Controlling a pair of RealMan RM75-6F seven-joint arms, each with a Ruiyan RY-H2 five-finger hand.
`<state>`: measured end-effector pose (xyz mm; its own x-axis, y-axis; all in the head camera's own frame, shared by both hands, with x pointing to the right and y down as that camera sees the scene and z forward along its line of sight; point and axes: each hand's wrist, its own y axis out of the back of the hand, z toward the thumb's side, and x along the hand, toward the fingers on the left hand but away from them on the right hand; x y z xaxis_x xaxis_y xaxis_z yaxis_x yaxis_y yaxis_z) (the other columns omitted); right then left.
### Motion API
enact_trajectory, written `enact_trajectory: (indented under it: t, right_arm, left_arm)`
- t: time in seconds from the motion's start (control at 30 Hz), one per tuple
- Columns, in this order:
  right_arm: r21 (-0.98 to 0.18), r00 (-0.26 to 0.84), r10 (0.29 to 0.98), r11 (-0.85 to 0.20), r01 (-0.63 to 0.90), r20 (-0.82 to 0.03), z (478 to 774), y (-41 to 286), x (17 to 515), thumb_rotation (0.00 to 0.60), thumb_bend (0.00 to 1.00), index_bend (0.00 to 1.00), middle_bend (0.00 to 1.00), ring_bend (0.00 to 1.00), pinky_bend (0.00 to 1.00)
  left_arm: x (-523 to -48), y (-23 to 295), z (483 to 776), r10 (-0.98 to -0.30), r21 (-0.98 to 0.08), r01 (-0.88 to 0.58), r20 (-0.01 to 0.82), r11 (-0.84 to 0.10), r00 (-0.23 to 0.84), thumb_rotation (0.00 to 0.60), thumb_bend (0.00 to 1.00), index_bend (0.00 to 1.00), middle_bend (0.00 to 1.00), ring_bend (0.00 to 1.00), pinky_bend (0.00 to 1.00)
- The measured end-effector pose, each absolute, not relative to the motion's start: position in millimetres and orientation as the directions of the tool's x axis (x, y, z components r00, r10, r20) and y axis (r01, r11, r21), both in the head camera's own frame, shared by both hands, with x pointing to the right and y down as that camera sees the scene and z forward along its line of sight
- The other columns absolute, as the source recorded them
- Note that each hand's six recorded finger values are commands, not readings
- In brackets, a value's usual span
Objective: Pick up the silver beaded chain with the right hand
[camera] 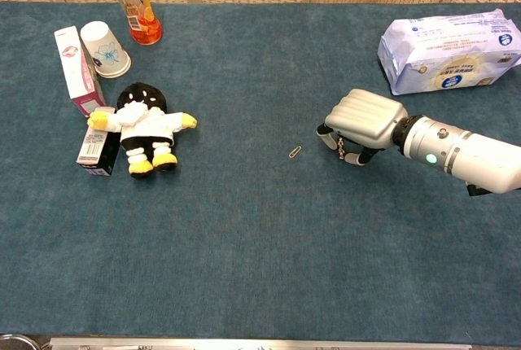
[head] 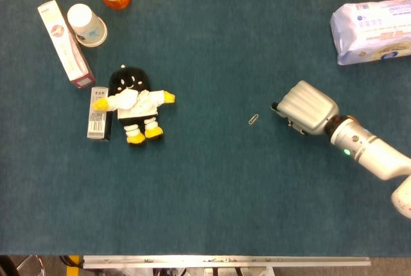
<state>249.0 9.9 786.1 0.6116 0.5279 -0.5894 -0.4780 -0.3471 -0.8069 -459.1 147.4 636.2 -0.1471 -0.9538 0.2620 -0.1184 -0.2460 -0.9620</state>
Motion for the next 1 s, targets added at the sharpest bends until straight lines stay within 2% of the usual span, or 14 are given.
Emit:
enact_trajectory:
  t: [0.4,0.7,1.0]
  right_arm:
    - [-0.805,0.606,0.531,-0.352,-0.478,-0.592,787.5,9.3,248.7,0.600,0.26,0.61,0.91,0.98,1.00]
    - [-0.826,0.618,0.549,-0.358,-0.435,-0.563,777.7,6.6,245.8,0.600,0.27,0.63,0.91,0.99,1.00]
    - [-0.835,0.635,0.557,-0.460,-0.300,-0.536,759.7,6.3,238.0,0.600,0.27,0.65,0.92,0.99,1.00]
  left_arm:
    - [-461.4,147.5,636.5,-0.954,-0.962,-0.122,0.260,-0.243,-0.152,0.600,0.17,0.00,0.07,0.04,0.04]
    - [-462.1,147.8,636.5,-0.953,-0.962,-0.123,0.260,-0.243,-0.153,0.600,0.17,0.00,0.07,0.04,0.04]
    - [-459.6,148.2,633.6,-0.956,-0.964,-0.121,0.253,-0.237,-0.146,0.600,0.17,0.00,0.07,0.04,0.04]
